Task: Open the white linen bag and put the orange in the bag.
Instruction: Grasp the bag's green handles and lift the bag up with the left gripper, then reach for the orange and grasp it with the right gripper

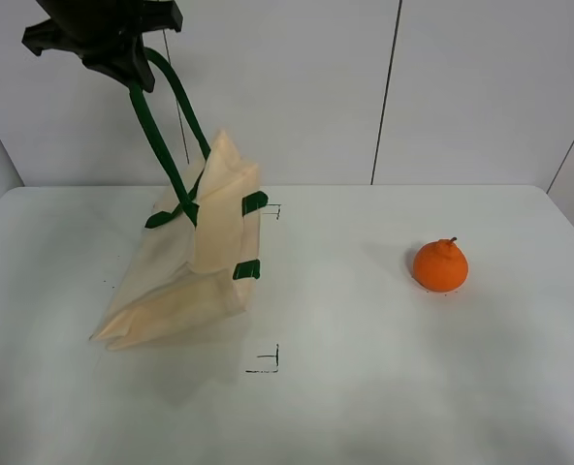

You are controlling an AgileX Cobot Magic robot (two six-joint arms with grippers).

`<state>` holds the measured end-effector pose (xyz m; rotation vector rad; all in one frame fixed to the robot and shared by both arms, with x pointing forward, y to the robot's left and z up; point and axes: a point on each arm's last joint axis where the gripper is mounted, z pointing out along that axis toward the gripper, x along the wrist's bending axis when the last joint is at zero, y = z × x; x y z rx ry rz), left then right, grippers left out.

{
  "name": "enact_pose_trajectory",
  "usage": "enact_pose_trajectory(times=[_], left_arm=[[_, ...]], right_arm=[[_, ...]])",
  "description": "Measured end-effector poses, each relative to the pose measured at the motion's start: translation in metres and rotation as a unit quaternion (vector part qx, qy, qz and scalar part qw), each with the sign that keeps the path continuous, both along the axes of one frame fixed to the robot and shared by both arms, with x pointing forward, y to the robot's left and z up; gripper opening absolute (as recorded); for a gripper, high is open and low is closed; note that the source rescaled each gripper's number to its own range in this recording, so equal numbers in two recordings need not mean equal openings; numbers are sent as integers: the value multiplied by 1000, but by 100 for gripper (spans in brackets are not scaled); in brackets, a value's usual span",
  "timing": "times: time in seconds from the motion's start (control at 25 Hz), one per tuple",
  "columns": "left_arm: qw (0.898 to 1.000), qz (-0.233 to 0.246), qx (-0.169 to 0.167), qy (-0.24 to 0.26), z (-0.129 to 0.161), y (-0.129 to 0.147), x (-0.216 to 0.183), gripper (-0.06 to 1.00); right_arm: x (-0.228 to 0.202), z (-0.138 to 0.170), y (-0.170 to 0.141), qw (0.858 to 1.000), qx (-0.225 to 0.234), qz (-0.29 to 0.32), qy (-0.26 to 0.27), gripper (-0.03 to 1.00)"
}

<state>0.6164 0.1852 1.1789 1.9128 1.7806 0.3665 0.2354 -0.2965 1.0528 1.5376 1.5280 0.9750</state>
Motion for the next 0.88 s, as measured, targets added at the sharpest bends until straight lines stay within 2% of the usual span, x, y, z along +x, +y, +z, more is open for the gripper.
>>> enact_pose_trajectory(times=[0.16,0.36,0.52,0.64,0.8,0.88], left_arm=[[999,-32,-6,-27,21,-11,-20,1],[998,-45,-10,-34,27,-17,-27,1],[998,-45,-10,-34,27,-17,-28,1],[998,-47,-12,-37,30,-16,-30,1],[998,-47,-12,-38,31,-16,-30,1],[998,-47,-12,-38,31,-16,-30,0]], right_arm=[[2,0,0,1000,0,0,7,98],[37,15,0,996,6,2,84,98],[93,37,0,989,13,3,148,98],[151,44,-1,978,19,2,206,98],[232,34,-1,959,22,5,284,98],[271,18,-2,946,23,6,323,98]])
